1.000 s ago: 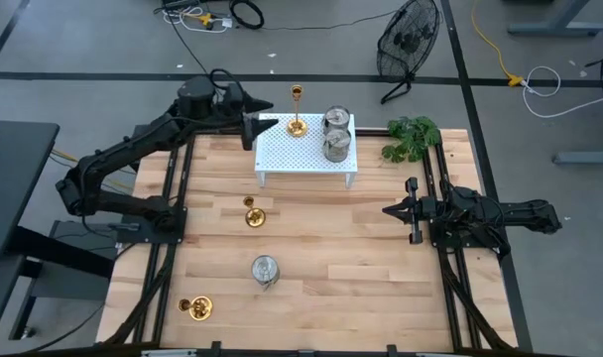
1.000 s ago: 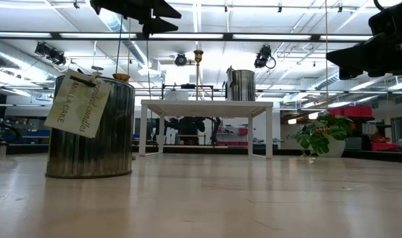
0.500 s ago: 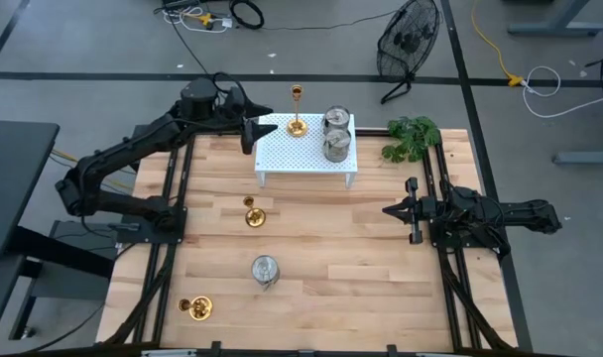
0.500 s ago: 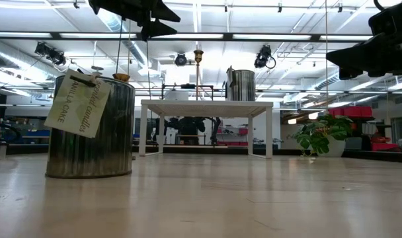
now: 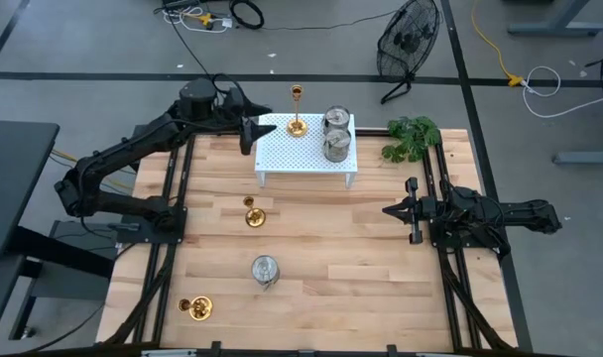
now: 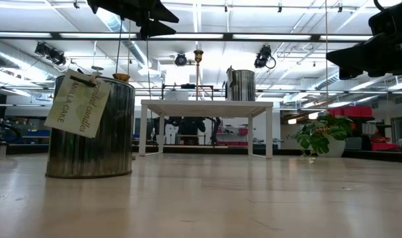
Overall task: Pick & Place candle stick holders
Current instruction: Adjust the candle holder on the shelf
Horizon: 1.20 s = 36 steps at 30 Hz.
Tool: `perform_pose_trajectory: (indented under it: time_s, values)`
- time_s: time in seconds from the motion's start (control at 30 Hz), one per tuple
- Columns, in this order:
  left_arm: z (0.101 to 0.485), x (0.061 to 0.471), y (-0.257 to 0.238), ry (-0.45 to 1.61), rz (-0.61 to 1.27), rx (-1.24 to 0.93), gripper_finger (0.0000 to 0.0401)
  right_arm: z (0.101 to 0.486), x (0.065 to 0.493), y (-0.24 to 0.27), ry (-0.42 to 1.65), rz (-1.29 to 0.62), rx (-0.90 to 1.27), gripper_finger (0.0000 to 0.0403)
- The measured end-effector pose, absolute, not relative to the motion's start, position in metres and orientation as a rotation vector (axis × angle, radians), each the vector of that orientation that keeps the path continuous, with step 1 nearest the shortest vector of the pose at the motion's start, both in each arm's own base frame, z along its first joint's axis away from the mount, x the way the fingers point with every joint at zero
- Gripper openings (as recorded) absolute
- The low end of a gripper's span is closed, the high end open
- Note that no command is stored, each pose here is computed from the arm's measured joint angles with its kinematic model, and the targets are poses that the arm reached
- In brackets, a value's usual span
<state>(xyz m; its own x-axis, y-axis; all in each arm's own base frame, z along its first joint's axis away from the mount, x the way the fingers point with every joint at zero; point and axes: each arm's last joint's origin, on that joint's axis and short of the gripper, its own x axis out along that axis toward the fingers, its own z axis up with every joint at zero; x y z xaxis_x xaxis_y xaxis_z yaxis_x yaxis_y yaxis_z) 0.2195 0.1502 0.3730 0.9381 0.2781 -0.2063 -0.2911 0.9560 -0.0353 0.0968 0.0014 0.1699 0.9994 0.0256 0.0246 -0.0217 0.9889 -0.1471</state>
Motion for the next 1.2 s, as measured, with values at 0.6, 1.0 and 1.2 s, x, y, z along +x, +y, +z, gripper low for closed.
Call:
perform_pose_trajectory:
  time_s: [0.6,1.0,1.2]
  values:
    - [0.373,0.219,0.155,0.223,0.409,0.024,0.027,0.17,0.097,0.001,-0.026,0.024,-0.147,0.0017]
    - [0.36,0.229,0.164,0.277,0.474,0.012,0.0271,0.17,0.097,0.001,-0.026,0.024,-0.147,0.0017]
    - [0.342,0.242,0.175,0.334,0.487,-0.009,0.0271,0.17,0.097,0.001,-0.026,0.024,-0.147,0.0017]
